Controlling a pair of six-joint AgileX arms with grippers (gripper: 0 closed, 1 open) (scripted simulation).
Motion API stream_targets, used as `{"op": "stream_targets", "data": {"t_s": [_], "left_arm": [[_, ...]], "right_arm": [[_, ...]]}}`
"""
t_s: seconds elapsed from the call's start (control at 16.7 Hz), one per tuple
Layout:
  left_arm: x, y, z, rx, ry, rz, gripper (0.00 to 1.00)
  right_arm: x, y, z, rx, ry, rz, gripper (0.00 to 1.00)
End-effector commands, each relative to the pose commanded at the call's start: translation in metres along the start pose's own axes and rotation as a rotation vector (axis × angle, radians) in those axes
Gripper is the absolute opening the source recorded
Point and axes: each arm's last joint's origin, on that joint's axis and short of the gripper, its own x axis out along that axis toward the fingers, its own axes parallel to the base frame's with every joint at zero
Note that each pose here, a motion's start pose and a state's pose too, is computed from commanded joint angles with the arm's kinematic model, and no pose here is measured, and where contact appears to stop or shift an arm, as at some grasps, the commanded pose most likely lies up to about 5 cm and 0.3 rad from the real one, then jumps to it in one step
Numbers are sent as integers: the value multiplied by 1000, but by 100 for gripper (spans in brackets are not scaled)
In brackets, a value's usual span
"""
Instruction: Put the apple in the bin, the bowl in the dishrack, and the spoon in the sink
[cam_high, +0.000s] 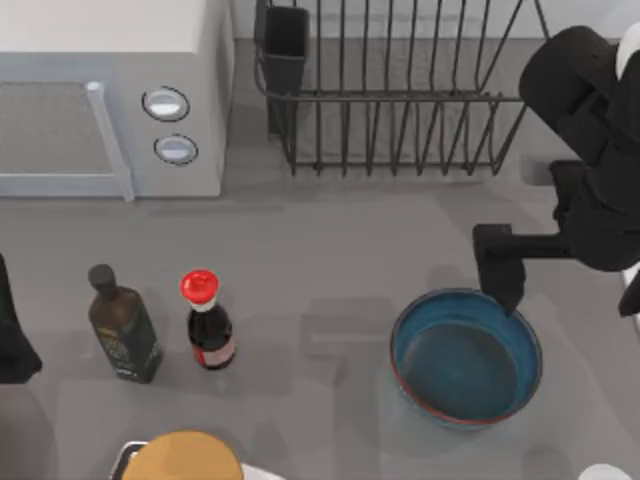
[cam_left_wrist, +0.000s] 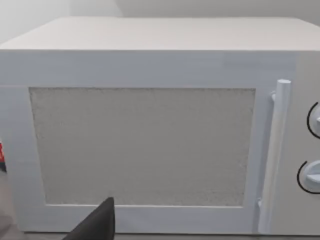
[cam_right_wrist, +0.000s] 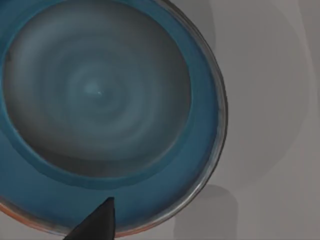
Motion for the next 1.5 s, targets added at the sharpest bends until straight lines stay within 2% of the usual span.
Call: {"op": "stream_targets", "data": {"t_s": [0.3, 0.84, 1.14, 1.5], "left_arm": [[0, 0, 0, 0, 0, 0, 100], [0, 0, 0, 0, 0, 0, 100], [0, 0, 0, 0, 0, 0, 100], [0, 0, 0, 0, 0, 0, 100]], "right_arm": [[5, -1, 0, 2, 1, 0, 100], [95, 0, 1, 0, -4, 2, 100], [100, 0, 0, 0, 0, 0, 100], [100, 0, 0, 0, 0, 0, 55]]}}
